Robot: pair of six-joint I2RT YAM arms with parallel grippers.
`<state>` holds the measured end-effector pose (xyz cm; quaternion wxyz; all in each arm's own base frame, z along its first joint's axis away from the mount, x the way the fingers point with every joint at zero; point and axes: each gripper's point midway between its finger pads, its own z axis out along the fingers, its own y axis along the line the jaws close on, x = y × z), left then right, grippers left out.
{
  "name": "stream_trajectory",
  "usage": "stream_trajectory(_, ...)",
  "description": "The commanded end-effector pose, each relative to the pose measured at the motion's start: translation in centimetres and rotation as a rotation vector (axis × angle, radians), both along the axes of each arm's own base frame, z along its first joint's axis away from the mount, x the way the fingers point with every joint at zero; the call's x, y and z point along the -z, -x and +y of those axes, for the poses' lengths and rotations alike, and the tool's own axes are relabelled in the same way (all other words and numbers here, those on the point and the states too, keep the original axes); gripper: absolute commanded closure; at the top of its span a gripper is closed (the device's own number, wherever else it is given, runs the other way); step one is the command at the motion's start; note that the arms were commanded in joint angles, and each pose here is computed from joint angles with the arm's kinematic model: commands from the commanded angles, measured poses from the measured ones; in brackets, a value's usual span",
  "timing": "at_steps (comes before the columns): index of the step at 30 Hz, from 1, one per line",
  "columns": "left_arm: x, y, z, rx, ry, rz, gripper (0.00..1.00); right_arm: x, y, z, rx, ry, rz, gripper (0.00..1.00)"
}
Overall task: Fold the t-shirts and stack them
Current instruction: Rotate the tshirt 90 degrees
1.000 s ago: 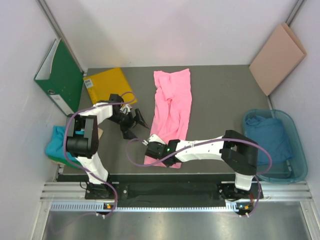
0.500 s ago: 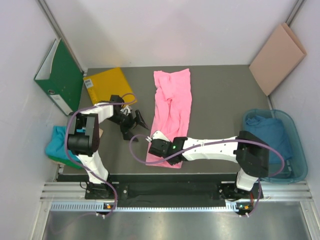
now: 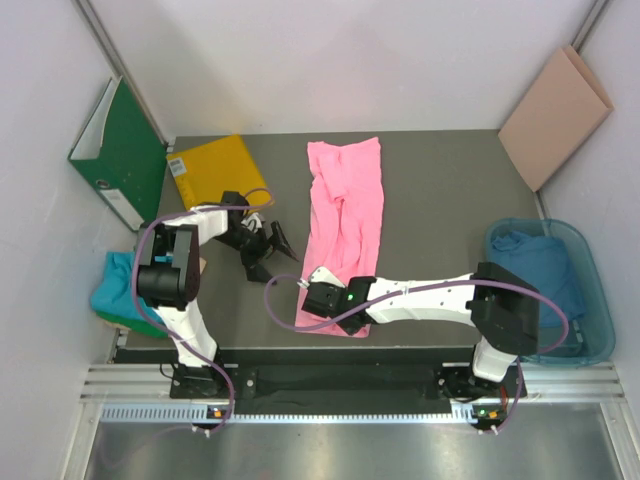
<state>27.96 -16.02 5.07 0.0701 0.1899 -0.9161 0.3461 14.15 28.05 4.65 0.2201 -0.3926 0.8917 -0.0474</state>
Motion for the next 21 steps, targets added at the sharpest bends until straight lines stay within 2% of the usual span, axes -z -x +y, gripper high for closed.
stream_trajectory(1, -0.6, -1.0, 0.0, 0.012, 0.006, -0.039, 0.01, -0.1, -0.3, 0.4, 0.013, -0.009, -0.002, 0.74)
stream_trajectory(6, -0.4, -1.0, 0.0, 0.010, 0.004, -0.033, 0.01, -1.3, -0.6, 0.9, 0.004, -0.032, -0.021, 0.72)
stream_trajectory(13, -0.2, -1.1, -0.1, 0.007, 0.008, -0.030, 0.01, -0.6, -0.2, 0.7, -0.015, -0.029, 0.000, 0.85)
stream_trajectory(21, 0.0, -1.0, 0.0, 0.004, 0.003, -0.025, 0.01, -1.8, 0.0, -0.7, 0.005, -0.027, -0.011, 0.88)
